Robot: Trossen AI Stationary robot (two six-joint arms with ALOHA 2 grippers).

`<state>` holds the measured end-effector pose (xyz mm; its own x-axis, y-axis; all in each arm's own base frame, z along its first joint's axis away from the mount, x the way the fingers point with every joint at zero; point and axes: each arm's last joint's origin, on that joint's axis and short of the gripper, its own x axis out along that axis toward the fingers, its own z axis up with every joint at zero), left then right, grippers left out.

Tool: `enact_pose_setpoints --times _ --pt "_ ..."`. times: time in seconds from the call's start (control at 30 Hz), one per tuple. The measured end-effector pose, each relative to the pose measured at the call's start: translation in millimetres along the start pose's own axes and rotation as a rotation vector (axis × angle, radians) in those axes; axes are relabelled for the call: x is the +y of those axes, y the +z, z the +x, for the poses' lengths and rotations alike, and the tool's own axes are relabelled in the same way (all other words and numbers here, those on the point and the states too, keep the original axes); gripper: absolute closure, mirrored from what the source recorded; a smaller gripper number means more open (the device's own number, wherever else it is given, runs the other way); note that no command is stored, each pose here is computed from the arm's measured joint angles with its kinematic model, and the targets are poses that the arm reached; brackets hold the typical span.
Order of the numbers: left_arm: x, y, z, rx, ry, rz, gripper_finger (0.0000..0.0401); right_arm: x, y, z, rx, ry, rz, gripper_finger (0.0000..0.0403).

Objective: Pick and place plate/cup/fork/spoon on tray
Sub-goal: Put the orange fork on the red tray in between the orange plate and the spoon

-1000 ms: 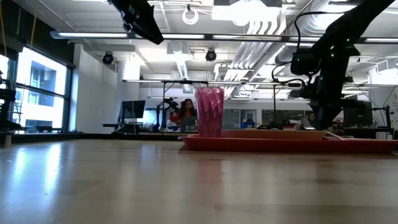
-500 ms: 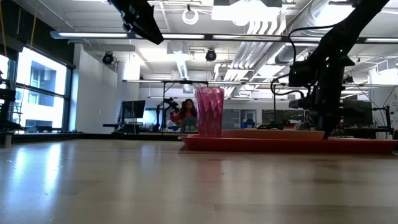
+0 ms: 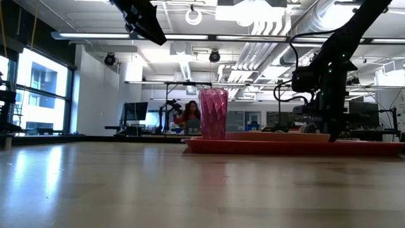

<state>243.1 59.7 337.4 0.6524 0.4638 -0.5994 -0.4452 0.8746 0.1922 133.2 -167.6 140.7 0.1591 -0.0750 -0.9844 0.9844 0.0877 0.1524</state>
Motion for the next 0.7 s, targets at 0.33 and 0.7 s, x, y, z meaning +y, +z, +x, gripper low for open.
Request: enact_pose_setpoints --times 0.33,0.7 --pt "0.0 0.0 0.0 0.000 0.000 0.000 0.0265 2.6 5.2 -4.3 -0.035 -0.017 0.025 0.0400" --pt "0.0 0.0 0.0 0.000 0.000 0.000 0.0265 1.5 4.8 -4.3 -0.043 -0.043 0.027 0.0370"
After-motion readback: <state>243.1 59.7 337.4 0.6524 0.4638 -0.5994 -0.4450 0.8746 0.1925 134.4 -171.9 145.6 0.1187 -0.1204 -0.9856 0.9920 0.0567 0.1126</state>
